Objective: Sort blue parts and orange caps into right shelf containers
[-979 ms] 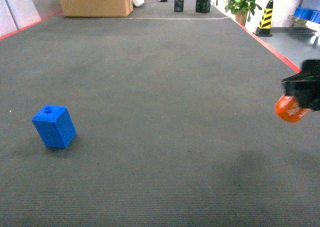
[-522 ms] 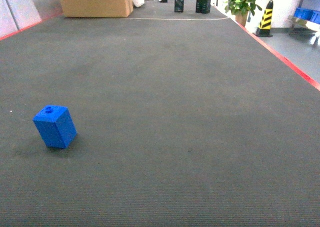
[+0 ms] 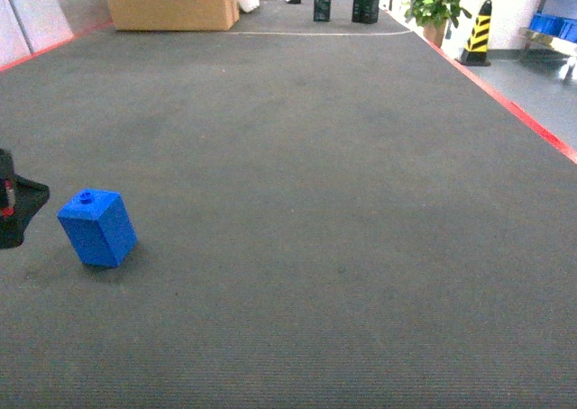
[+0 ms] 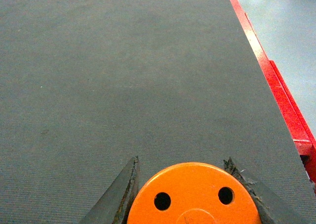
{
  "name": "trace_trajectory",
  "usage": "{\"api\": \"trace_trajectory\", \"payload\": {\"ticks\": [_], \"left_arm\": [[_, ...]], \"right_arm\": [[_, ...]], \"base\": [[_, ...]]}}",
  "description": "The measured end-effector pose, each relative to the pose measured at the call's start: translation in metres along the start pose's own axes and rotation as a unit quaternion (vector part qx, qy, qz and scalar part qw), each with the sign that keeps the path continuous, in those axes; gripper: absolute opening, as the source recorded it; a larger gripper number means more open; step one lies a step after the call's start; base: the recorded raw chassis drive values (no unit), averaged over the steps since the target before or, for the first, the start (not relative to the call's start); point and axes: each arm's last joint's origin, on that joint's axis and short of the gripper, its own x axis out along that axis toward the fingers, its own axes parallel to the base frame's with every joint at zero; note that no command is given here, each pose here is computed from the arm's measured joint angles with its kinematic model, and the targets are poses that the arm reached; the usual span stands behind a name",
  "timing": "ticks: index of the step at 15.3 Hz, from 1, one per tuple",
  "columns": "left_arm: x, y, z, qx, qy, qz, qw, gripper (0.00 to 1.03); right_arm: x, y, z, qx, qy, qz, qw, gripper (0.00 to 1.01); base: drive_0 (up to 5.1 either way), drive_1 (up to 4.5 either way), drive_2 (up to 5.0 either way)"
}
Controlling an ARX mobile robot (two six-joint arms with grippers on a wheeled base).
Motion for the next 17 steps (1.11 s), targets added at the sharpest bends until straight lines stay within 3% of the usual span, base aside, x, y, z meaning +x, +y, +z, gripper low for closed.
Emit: {"api": "trace_trajectory", "payload": {"ticks": [2, 8, 13, 16, 17], "left_arm": [[0.051, -0.009, 0.007, 0.004, 0.039, -0.023, 0.999, 0.98], [0.093, -0.009, 0.004, 0.007, 0.072, -0.023, 0.9971, 0.98], [0.11, -0.005, 0.003, -0.001, 0.08, -0.028, 0.9964, 0.98], [0.119, -0.005, -0.007, -0.002, 0.098, -0.039, 0.9944, 0.98], [0.122, -0.005, -0.012, 0.001, 0.102, -0.035, 0.9942, 0.91]], "right_arm": [[0.0, 0.0, 0.0, 0.0, 0.0, 0.0, 1.0, 0.44], [0.0, 0.0, 0.0, 0.0, 0.0, 0.0, 1.0, 0.44], [0.0, 0.0, 0.0, 0.0, 0.0, 0.0, 1.0, 0.44], [0.0, 0.0, 0.0, 0.0, 0.0, 0.0, 1.0, 0.44], [0.0, 0.0, 0.0, 0.0, 0.0, 0.0, 1.0, 0.44]], "base": [[0.0, 0.0, 0.0], [0.0, 0.0, 0.0], [0.0, 0.0, 0.0], [0.0, 0.0, 0.0], [0.0, 0.0, 0.0]]}}
